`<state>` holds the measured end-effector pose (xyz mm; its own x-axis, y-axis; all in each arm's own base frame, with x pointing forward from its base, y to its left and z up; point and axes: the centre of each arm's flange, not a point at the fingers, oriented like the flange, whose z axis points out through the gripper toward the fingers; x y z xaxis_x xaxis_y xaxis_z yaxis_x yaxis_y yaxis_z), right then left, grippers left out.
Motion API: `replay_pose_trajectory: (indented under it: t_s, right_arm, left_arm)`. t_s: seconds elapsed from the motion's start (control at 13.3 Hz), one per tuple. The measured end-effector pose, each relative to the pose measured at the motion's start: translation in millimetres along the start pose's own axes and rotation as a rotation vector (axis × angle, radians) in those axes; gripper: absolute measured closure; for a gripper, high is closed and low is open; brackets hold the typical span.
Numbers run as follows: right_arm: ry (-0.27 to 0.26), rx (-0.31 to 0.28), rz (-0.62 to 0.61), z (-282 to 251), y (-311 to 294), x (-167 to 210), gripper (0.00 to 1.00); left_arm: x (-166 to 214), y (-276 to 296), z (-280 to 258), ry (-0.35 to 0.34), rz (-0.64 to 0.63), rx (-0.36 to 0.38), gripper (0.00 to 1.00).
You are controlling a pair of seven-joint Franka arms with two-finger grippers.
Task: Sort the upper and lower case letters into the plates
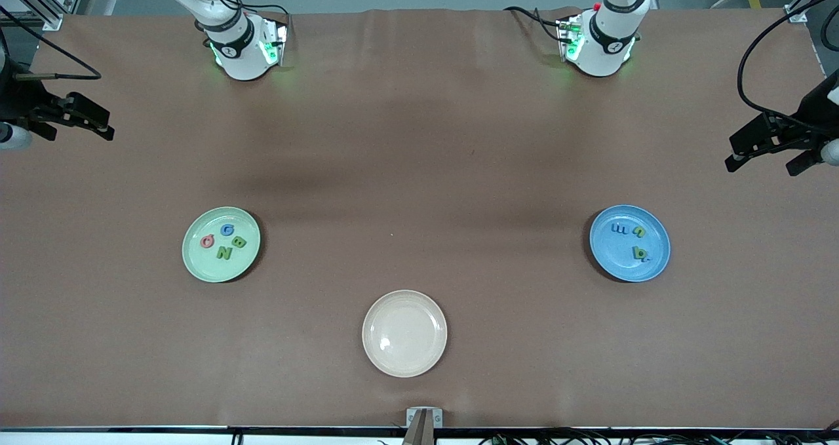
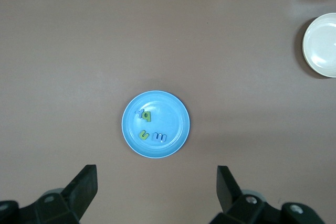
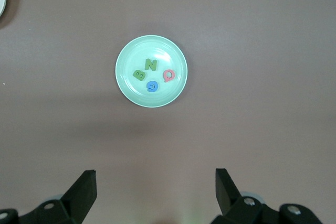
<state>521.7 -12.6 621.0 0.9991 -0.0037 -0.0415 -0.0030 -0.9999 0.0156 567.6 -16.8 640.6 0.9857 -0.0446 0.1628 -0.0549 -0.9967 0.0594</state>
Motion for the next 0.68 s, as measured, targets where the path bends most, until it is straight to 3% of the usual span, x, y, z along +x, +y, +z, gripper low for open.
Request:
replay_pose_trajectory:
  t_s: [0.38,0.68]
  right_arm:
    - [0.000,0.000,-0.001,0.0,0.0,0.0,0.00]
    - [0.000,0.000,-0.001,0.0,0.0,0.0,0.00]
  left_arm:
    - [-2.0,-6.0,0.3,-0.018,0.014,0.062,0.00]
    - [-14.4,-6.3,5.9,-0.125,0.020,0.065,0.00]
